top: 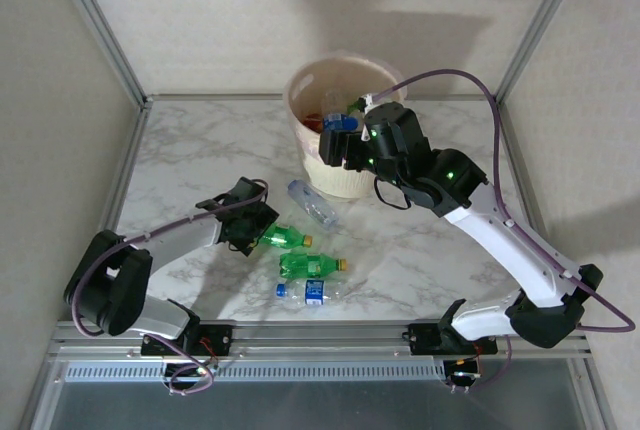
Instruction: Put the plastic bottles in the bin
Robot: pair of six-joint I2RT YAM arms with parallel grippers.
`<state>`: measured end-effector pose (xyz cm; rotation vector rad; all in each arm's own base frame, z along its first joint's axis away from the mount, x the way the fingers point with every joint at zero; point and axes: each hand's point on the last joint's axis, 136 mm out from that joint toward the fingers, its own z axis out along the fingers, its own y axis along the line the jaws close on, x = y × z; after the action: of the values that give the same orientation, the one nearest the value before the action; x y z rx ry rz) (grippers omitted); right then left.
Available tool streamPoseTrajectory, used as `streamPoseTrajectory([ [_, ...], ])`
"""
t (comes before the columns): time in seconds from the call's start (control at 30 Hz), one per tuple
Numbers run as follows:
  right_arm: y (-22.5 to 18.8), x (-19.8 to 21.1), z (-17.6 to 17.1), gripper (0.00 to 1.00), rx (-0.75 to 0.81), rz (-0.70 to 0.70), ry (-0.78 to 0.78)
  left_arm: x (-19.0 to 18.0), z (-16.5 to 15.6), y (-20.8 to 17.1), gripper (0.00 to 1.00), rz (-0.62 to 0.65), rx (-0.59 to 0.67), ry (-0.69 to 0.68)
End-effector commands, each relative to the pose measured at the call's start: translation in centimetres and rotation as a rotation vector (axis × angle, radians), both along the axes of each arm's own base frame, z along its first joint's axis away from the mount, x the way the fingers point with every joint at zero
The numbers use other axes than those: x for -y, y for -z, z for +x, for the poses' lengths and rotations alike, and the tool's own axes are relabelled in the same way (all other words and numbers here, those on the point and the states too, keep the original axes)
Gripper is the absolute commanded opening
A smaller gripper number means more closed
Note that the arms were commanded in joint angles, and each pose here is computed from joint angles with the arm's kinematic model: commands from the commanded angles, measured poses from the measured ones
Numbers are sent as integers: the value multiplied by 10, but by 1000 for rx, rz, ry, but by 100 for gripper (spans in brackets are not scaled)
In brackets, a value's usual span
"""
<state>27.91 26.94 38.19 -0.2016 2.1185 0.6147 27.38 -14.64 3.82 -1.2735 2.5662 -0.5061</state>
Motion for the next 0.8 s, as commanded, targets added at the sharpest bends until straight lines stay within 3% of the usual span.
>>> streamPoseTrajectory([
  [0.0,-2,-1,-4,81,3,20,2,0,1,3,79,-10,-15,-62],
  [0.47,4,2,-4,81,0,5,12,-2,2,5,65,14,-17,-51],
  [0.77,9,0,-4,81,-9,-2,0,8,18,-17,60,-37,52,-47],
])
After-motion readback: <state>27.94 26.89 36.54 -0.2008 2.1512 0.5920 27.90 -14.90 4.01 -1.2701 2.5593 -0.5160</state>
